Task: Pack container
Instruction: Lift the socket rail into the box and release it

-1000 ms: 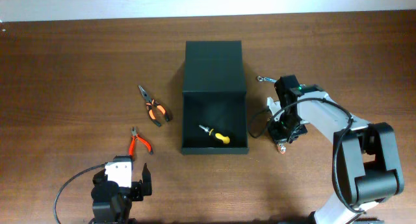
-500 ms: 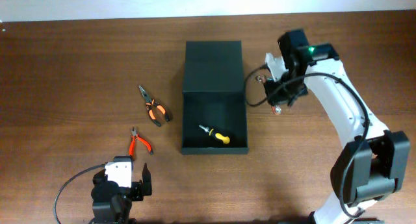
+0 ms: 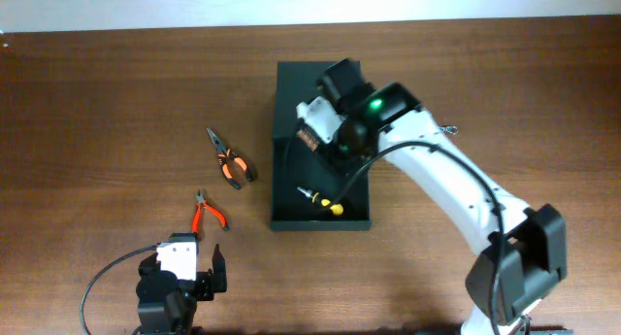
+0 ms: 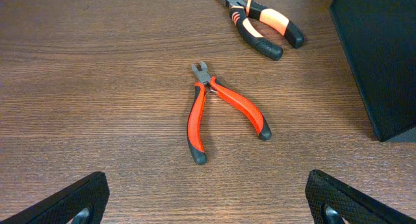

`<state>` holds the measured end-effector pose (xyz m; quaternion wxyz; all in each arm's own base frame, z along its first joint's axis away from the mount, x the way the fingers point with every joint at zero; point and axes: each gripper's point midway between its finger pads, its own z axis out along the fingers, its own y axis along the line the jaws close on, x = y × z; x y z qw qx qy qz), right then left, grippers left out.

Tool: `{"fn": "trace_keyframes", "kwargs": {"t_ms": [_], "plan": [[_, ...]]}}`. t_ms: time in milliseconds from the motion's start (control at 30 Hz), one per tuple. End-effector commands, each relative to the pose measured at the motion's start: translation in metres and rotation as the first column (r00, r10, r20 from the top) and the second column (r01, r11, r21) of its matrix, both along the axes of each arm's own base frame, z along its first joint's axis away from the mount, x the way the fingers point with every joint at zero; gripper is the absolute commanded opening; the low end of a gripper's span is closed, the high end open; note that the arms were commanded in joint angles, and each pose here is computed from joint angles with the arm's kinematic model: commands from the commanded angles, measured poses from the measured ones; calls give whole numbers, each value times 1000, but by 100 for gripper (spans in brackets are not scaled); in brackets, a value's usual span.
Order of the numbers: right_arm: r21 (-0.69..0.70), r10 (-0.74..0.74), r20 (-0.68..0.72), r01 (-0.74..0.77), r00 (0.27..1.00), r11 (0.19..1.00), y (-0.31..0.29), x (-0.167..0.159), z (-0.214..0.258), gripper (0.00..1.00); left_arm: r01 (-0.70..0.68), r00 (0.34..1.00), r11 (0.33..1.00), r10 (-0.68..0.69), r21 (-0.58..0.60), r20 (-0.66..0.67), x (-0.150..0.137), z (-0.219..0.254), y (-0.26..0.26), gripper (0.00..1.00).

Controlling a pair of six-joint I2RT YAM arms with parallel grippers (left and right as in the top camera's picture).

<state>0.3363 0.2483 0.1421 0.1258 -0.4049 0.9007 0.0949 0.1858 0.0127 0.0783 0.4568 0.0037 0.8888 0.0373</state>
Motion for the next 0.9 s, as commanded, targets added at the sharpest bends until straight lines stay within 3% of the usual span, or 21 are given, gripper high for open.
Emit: {"fn": "trace_keyframes", "kwargs": {"t_ms": [0, 267, 500, 567, 667, 700, 867], "plan": [[-132, 39, 38, -34, 999, 991, -8, 14, -23, 9, 15, 1000, 1000, -15, 9, 4, 0, -1, -1, 99], [-276, 64, -62, -79, 996, 958, -17, 21, -100, 8, 15, 1000, 1000, -15, 9, 4, 0, -1, -1, 99], [-313, 65, -126, -102, 990, 944, -19, 18, -137, 9, 15, 1000, 1000, -15, 9, 4, 0, -1, -1, 99], [-311, 65, -126, -101, 990, 945, -19, 18, -138, 20, 15, 1000, 1000, -15, 9, 4, 0, -1, -1, 99], [-310, 65, -124, -100, 990, 945, -18, 19, -138, 47, 15, 1000, 1000, -15, 10, 4, 0, -1, -1, 99], [-311, 61, -125, -98, 990, 945, -19, 18, -138, 52, 15, 1000, 1000, -15, 9, 4, 0, -1, -1, 99], [-284, 58, -134, -94, 989, 954, -14, 14, -127, 52, 15, 1000, 1000, -15, 9, 4, 0, -1, -1, 99]]}}
